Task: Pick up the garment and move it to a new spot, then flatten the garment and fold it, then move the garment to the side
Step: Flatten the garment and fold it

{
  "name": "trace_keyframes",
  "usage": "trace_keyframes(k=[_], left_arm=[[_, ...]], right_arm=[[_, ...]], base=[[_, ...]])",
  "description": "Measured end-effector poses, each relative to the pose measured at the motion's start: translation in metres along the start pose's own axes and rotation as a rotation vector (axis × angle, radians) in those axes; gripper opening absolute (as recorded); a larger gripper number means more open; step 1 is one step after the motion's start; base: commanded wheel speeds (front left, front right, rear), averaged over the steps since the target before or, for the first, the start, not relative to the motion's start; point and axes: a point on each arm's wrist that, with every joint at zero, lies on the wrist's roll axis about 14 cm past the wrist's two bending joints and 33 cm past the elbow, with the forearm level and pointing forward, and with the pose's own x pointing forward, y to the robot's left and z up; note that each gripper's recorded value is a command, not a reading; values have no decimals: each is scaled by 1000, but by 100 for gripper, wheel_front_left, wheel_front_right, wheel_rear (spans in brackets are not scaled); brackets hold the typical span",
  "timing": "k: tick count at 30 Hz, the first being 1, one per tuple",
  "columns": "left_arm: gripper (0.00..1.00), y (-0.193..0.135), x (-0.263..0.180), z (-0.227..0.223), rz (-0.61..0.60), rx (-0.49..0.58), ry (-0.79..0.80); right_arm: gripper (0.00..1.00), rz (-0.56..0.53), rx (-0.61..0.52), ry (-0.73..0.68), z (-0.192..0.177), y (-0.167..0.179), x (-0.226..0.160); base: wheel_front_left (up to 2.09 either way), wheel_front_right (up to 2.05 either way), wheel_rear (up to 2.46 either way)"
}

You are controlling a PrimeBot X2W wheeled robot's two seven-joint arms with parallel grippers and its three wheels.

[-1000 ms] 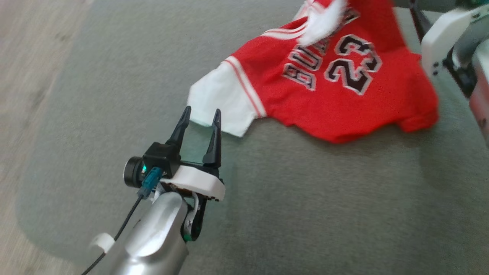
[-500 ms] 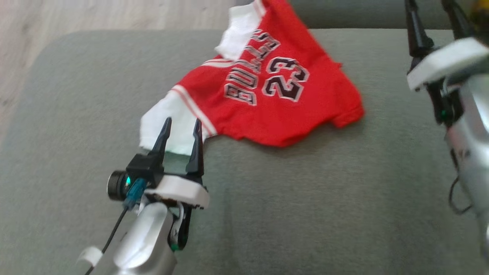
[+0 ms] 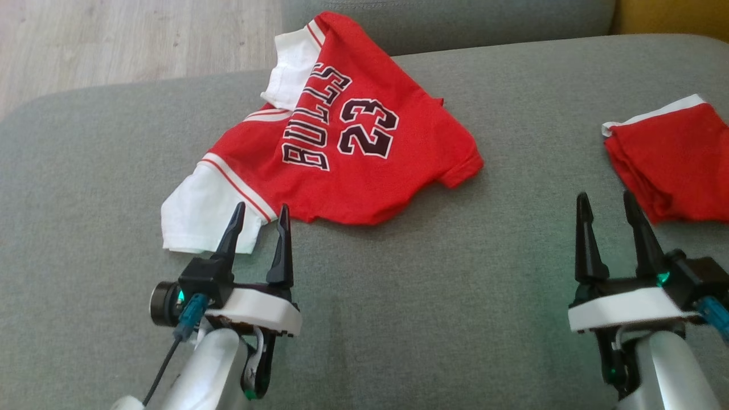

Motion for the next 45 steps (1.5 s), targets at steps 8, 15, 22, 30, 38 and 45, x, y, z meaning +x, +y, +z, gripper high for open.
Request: trace_keyframes(k=[8, 15, 22, 30, 38, 45], left_arm=[[100, 9, -2, -1, 11, 10, 1], [100, 27, -5, -8, 59, 4, 18], [100, 47, -4, -8, 107, 15, 24], [100, 64, -11, -12, 161, 2, 41], [100, 69, -11, -10, 187, 2, 36], [100, 61, -5, -3, 164, 7, 14]], right_arm=[[100, 63, -7, 4, -3, 22, 13], [100, 255, -38, 132, -38, 80, 37], [100, 509, -188, 370, -103, 135, 35], [100, 597, -284, 440, -131, 156, 59], [49, 572, -285, 388, -129, 156, 81], [0, 479, -229, 308, -104, 139, 87]], base=[[0, 0, 0], [0, 0, 0], [0, 0, 0], [0, 0, 0], [0, 0, 0], [0, 0, 0]])
